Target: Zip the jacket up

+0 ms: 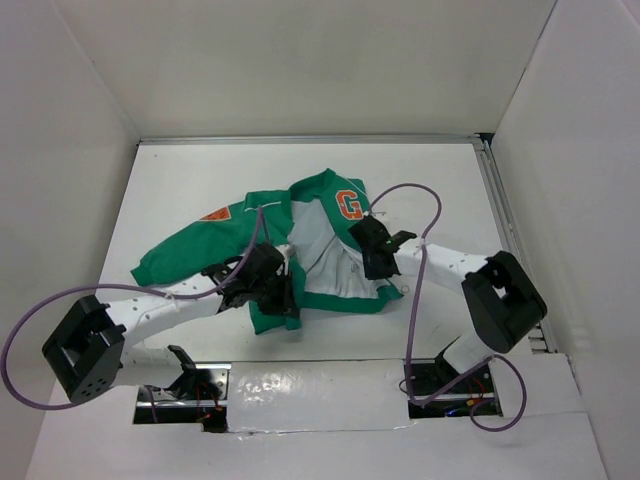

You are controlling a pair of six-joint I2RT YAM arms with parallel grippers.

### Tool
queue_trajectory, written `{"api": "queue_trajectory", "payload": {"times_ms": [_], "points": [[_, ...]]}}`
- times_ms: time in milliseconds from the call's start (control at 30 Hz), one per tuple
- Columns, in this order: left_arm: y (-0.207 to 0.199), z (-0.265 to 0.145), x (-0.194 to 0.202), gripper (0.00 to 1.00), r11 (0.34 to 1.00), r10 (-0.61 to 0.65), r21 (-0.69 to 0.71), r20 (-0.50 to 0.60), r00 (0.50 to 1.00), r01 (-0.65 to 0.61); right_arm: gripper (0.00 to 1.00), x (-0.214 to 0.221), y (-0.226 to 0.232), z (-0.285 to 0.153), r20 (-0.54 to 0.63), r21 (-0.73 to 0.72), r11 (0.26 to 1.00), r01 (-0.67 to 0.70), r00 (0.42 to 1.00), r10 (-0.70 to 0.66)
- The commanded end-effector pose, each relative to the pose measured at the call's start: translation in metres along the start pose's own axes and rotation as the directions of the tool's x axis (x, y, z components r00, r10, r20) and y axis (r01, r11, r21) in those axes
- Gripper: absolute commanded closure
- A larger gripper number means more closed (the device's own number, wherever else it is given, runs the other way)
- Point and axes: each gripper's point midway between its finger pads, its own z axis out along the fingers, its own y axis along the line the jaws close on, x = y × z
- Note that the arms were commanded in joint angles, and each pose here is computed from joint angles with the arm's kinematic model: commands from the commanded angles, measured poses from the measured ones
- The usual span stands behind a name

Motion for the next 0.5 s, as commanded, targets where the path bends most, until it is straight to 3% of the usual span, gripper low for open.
{"api": "queue_trajectory", "payload": {"times_ms": [0,100,233,333,467], "points": [[-0.011,-0.009,-0.017,1.0,0.995,0.047,0.087,0.057,0.997,-0.051,0.84,-0.017,-0.013,-0.002,0.024,0.113,0.992,-0.058,0.998,0.056],[0.003,-0.008,-0.02,1.0,0.999,0.018,0.04,0.058,0.998,-0.02,1.0,-0.027,-0.038,-0.007,0.047,0.225,0.96,-0.164,0.986,0.157],[0.007,-0.01,-0.021,1.0,0.999,-0.023,0.045,0.022,1.0,0.022,1.0,-0.043,-0.1,-0.023,0.127,0.433,0.844,-0.316,0.949,0.29],[0.007,-0.012,-0.018,1.0,0.999,-0.018,0.05,0.016,1.0,0.018,1.0,-0.053,-0.144,-0.045,0.193,0.591,0.708,-0.387,0.92,0.342],[0.008,-0.016,-0.012,1.0,0.999,-0.022,0.047,-0.002,1.0,0.023,1.0,-0.065,-0.173,-0.058,0.236,0.647,0.619,-0.445,0.889,0.393]]}}
